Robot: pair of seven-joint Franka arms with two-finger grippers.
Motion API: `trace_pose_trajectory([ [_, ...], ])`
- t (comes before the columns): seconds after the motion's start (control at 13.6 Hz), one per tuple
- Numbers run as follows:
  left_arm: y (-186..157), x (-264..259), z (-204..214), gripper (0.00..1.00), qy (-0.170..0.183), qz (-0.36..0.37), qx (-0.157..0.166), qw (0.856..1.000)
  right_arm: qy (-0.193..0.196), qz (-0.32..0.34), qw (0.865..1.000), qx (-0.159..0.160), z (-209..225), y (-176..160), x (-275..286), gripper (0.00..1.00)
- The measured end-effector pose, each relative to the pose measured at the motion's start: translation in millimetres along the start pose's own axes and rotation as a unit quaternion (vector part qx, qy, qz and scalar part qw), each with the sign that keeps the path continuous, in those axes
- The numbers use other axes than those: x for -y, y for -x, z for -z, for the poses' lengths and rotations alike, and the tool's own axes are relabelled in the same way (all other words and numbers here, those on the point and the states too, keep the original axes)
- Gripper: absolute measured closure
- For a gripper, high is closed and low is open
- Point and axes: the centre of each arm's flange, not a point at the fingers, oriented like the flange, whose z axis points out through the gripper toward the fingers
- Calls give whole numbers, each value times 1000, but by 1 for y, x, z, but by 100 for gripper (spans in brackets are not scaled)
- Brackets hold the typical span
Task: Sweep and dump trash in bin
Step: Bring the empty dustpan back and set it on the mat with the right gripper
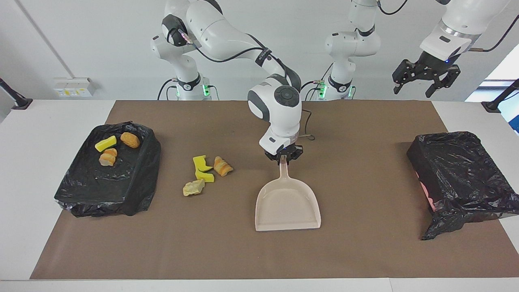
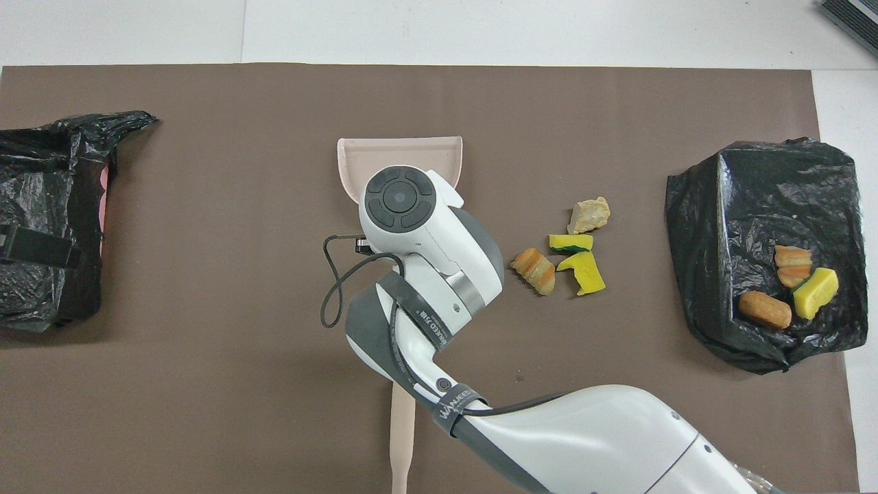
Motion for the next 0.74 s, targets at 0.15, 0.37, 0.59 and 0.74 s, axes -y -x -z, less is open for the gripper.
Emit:
trace_pose_trajectory([
  [0.15,-1,0,0,0,0,0,-2,1000,-2,1,1000,-3,5,1,2,30],
  [0.37,-3,0,-3,0,0,0,0,1000,7,4,1000,3,30,8,-2,0],
  [0.59,-19,-9,-14,0,0,-11,3,1000,13,0,1000,20,62,13,-16,0],
  [0.74,-41,-27,-27,0,2,-30,8,1000,10,-3,999,30,88,21,-23,0],
])
